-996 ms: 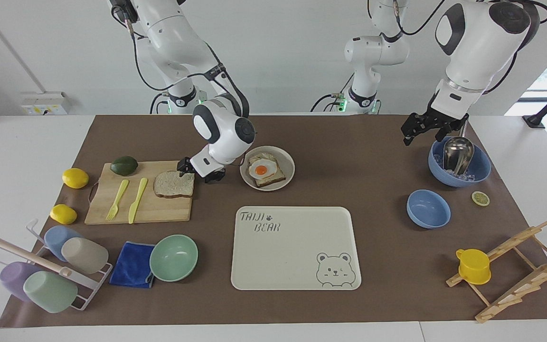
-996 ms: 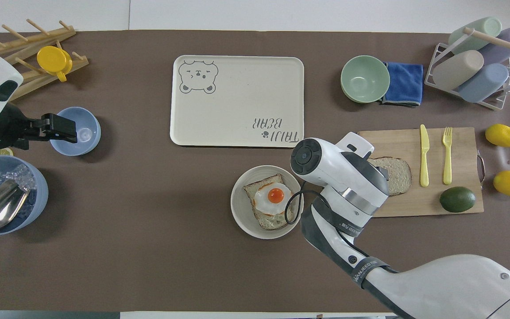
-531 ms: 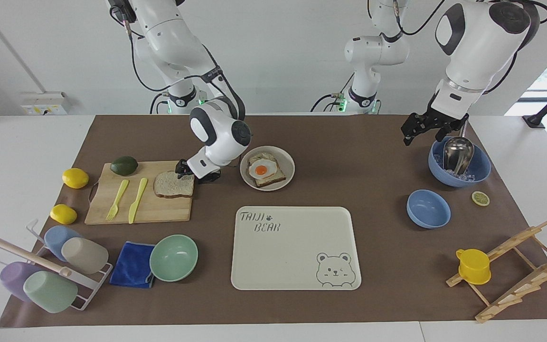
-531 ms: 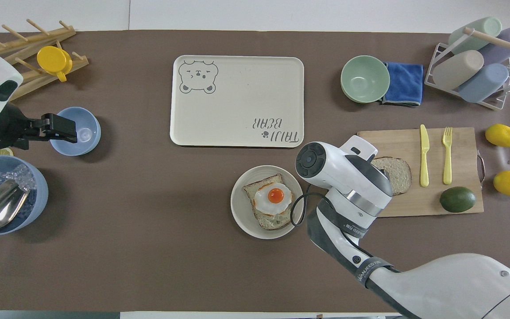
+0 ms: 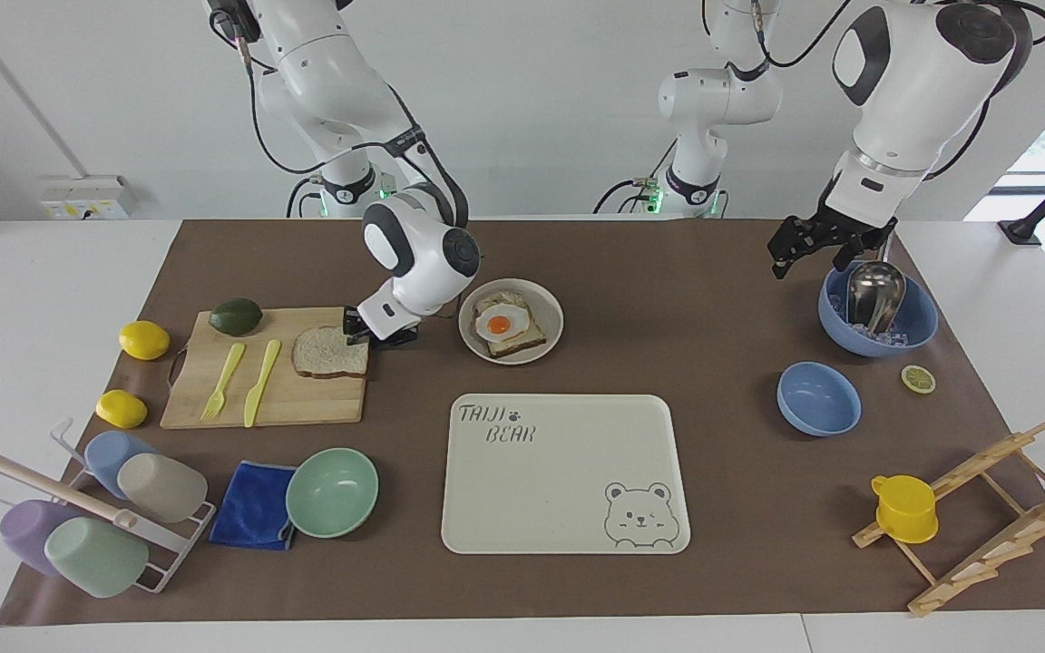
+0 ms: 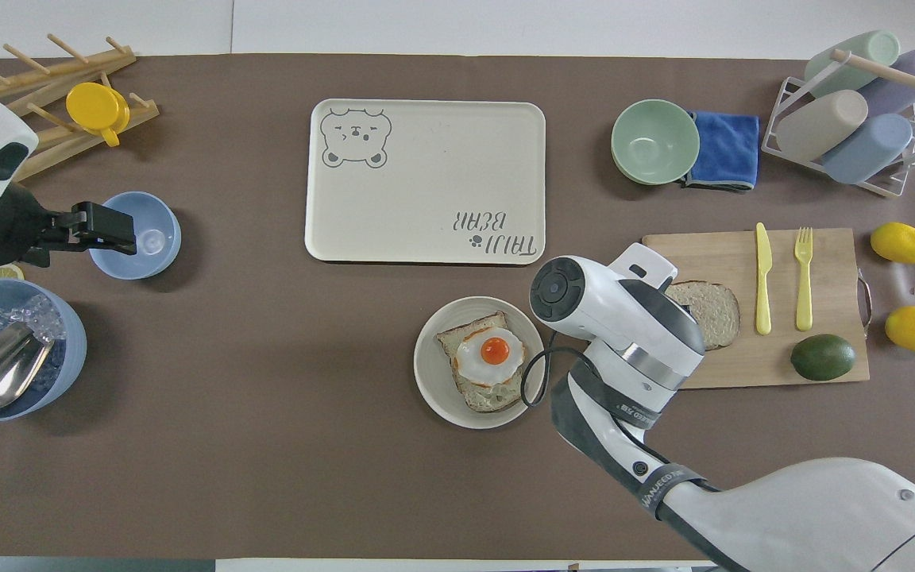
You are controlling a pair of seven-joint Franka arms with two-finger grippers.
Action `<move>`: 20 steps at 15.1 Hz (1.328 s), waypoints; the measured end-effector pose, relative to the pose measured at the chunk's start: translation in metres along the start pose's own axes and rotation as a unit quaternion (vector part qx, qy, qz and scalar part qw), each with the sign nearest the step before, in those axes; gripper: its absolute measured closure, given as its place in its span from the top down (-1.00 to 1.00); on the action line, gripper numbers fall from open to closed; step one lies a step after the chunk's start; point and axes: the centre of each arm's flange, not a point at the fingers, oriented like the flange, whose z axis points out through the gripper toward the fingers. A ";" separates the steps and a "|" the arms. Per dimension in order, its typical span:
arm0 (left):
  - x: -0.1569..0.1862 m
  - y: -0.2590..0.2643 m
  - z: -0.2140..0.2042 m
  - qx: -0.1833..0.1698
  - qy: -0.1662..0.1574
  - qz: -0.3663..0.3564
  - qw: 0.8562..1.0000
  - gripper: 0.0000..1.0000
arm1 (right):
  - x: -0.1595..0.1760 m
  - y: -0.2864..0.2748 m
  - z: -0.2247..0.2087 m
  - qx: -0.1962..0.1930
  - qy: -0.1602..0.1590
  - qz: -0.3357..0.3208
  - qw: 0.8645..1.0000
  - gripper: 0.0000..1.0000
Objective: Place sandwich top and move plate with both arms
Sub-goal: 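Lift the bread slice with the right gripper and carry it over the plate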
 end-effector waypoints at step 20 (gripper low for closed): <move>0.004 -0.022 0.000 0.000 0.001 -0.021 1.000 1.00 | -0.011 -0.007 -0.199 0.000 0.060 0.006 0.998 -0.83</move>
